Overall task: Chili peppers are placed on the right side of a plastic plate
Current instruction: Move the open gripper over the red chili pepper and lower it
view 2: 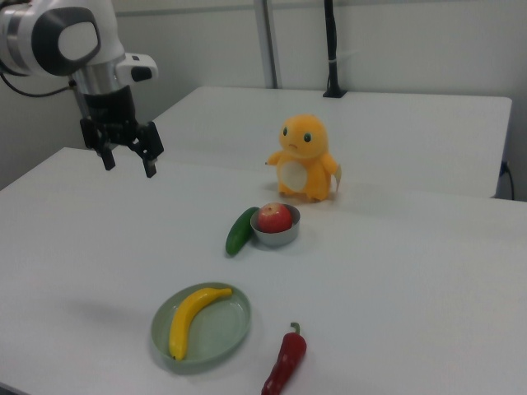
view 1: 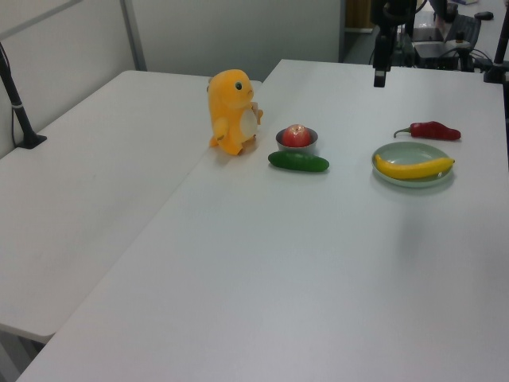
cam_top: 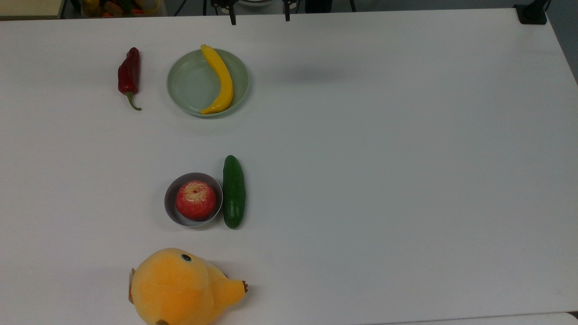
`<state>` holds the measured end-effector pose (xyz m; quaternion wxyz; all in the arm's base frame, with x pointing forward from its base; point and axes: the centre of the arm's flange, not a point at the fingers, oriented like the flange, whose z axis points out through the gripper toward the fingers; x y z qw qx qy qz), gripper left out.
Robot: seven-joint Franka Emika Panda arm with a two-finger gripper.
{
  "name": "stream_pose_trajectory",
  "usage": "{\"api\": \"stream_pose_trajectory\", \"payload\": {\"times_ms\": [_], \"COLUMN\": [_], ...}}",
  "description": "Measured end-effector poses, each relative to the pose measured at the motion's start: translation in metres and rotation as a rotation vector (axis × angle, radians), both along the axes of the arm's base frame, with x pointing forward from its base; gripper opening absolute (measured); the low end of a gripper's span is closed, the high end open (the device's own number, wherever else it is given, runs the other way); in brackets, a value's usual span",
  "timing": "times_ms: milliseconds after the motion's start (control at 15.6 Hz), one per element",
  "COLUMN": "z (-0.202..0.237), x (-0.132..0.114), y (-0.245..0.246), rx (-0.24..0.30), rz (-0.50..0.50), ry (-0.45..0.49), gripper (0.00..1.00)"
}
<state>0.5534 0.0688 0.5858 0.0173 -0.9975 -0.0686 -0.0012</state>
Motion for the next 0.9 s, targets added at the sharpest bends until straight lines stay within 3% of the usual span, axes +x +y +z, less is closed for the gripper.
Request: {"api": "stream_pose_trajectory", "payload": {"times_ms": [385,642,898], "z": [-0.065,-0.094,-0.122], "x": [-0.011,-0.018,-0.024], "y": [-0.032,-0.06,-0.099], "rx": [-0.005,-0.003,-0.035], "rz": [0.071,0.064,0.055], "ry": [0.149,0.211,0.252], "gripper": [1.0,1.0,1.0]}}
